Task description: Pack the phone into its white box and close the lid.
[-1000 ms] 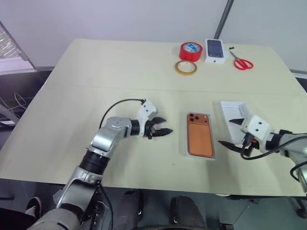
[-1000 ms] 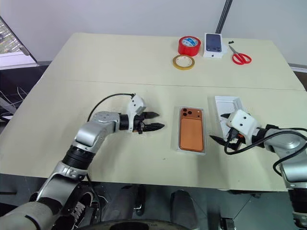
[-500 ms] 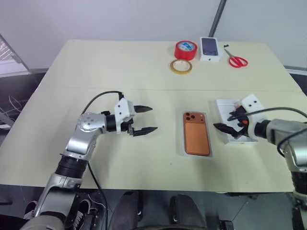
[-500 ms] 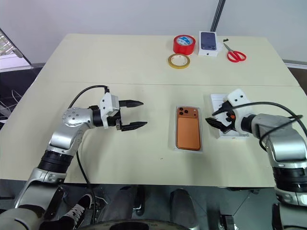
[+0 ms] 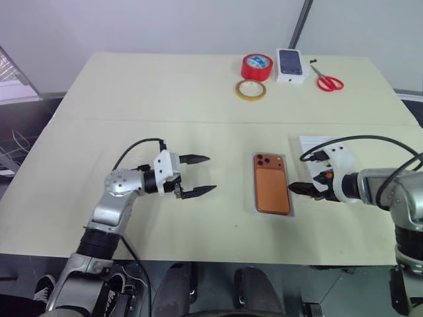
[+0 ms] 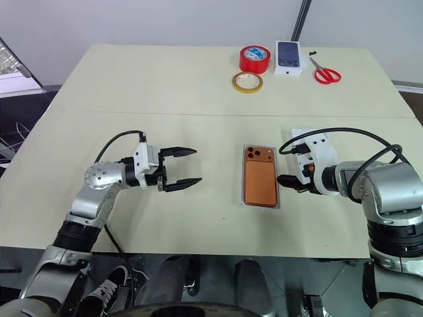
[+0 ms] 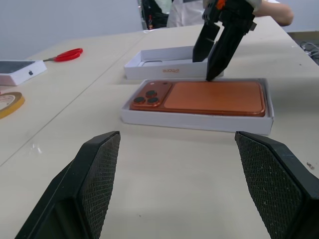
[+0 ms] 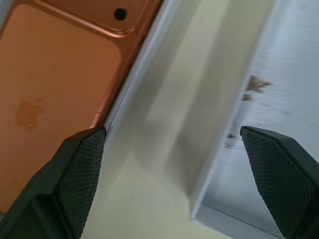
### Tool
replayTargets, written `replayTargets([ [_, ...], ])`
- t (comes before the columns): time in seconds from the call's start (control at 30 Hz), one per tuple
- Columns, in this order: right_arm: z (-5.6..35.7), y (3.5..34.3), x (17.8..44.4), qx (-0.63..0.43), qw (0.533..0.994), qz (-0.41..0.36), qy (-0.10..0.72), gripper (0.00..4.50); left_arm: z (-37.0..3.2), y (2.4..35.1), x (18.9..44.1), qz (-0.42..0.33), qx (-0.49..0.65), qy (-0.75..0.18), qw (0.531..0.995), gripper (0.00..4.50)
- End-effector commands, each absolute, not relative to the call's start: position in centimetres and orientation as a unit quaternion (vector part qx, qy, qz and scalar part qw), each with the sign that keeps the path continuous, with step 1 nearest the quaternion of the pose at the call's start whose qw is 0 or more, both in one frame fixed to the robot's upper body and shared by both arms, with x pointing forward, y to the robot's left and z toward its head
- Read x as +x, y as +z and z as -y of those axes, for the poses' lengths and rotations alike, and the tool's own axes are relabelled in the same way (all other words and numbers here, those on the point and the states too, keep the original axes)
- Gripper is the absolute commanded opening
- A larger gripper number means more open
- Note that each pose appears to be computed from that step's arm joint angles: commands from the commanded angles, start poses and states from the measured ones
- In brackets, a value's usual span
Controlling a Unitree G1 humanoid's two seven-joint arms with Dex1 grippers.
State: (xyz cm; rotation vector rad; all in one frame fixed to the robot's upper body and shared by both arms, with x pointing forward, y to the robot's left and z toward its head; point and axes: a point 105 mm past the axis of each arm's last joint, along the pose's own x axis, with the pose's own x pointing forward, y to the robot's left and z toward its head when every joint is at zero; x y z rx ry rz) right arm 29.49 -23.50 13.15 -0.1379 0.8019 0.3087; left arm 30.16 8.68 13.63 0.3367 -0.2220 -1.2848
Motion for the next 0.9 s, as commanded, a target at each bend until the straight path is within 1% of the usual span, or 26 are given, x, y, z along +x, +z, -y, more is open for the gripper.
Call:
replayTargets([
  [0.03, 24.2, 14.4, 30.0, -0.079, 0.916, -0.373, 0.125, 4.50, -8.7, 14.9, 29.5, 0.137, 0.163, -0.592, 0.778, 3.87],
  [0.2, 24.7, 14.4, 30.9, -0.079, 0.920, -0.372, 0.098, 4.50, -8.5, 14.9, 29.2, 0.141, 0.165, -0.592, 0.776, 3.87],
  [0.47, 24.5, 15.3, 31.4, -0.053, 0.926, -0.359, 0.106, 4.50, -8.5, 14.9, 29.1, 0.141, 0.160, -0.586, 0.782, 3.87],
  [0.67, 24.4, 14.3, 30.9, -0.085, 0.918, -0.376, 0.098, 4.50, -8.1, 14.8, 28.9, 0.143, 0.157, -0.586, 0.782, 3.87],
  [0.73, 24.2, 14.1, 30.9, -0.090, 0.917, -0.376, 0.098, 3.97, -8.0, 14.9, 28.9, 0.144, 0.157, -0.586, 0.782, 3.92],
  [0.77, 24.1, 14.0, 30.9, -0.095, 0.916, -0.376, 0.100, 3.61, -8.0, 14.9, 28.9, 0.144, 0.157, -0.585, 0.783, 3.92],
  [0.9, 24.1, 12.3, 30.0, -0.119, 0.905, -0.396, 0.097, 1.57, -8.0, 14.9, 29.0, 0.143, 0.158, -0.583, 0.785, 3.92],
])
